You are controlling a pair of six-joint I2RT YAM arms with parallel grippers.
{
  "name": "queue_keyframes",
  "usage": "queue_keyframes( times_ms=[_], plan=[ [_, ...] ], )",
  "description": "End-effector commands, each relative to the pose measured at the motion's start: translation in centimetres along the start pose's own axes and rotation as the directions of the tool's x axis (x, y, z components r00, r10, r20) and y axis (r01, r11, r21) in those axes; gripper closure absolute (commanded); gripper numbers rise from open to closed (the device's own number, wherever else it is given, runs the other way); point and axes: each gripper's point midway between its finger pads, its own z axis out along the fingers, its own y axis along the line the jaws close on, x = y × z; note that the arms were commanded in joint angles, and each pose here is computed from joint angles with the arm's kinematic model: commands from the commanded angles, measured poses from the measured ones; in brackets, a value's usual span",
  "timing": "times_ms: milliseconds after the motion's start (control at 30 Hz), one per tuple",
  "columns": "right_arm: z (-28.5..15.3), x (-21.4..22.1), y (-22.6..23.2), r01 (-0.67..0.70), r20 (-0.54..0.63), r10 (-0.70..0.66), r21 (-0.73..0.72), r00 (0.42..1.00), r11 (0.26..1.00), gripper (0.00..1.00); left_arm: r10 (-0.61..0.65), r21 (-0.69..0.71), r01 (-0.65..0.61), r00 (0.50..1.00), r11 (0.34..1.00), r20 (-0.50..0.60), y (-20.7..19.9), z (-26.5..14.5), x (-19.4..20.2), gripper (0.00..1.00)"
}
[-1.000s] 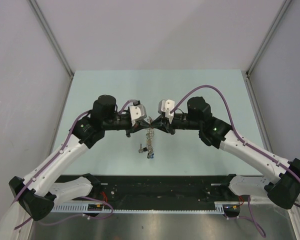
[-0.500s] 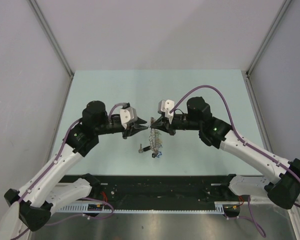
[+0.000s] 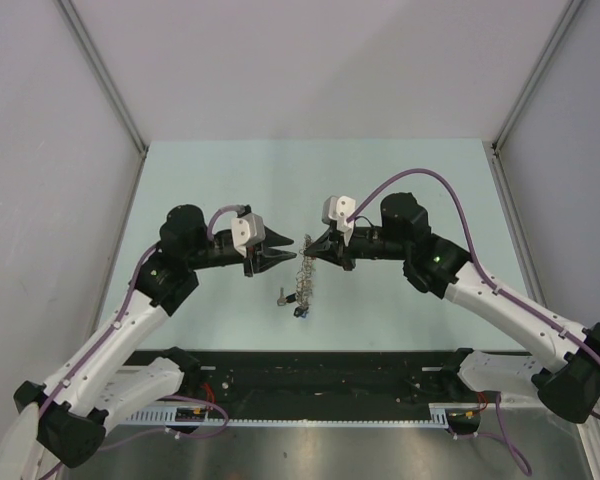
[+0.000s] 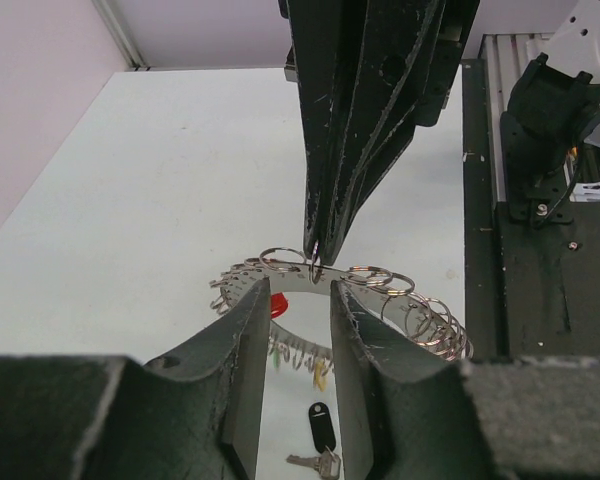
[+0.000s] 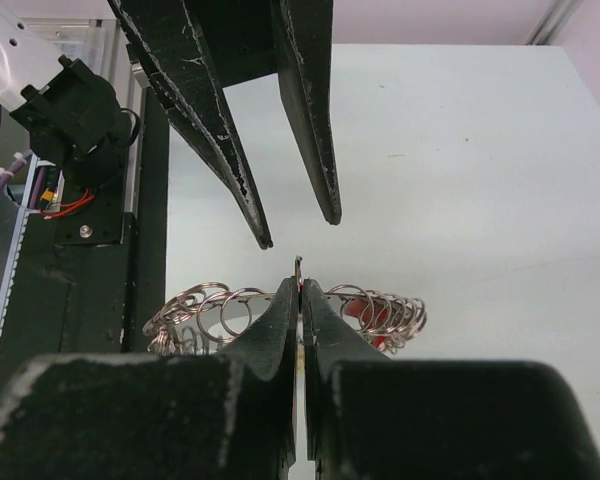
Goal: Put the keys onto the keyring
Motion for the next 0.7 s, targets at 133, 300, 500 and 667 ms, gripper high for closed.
queue_keyframes(
  times_ms=[133,300,500,667],
  plan=[
    [-1.0,-5.2,-0.1,0.061,0.147,-0.062,0.008,0.987,0.998,1.00,0.013,0.034,-0.014,0.999,0.999,0.030,0.0,0.5,-0.3,0.69],
    [-1.0,-5.1,-0.1,0.046,0.149,-0.047,0.008,0.988,0.999,1.00,0.007,0.048,-0.007,1.000,0.999,0.015,-0.2,0.6,0.3,0.71],
    [-0.8,-5.9,-0.2,0.056,0.186,-0.056,0.005,0.981,0.998,1.00,-0.001,0.066,0.000,1.000,0.998,0.012,-0.4,0.8,0.4,0.75],
    [-0.7,-5.8,-0.1,0.058,0.185,-0.056,-0.003,0.981,0.998,1.00,-0.005,0.087,0.004,1.000,0.996,0.008,-0.6,0.9,0.5,0.80]
  ],
)
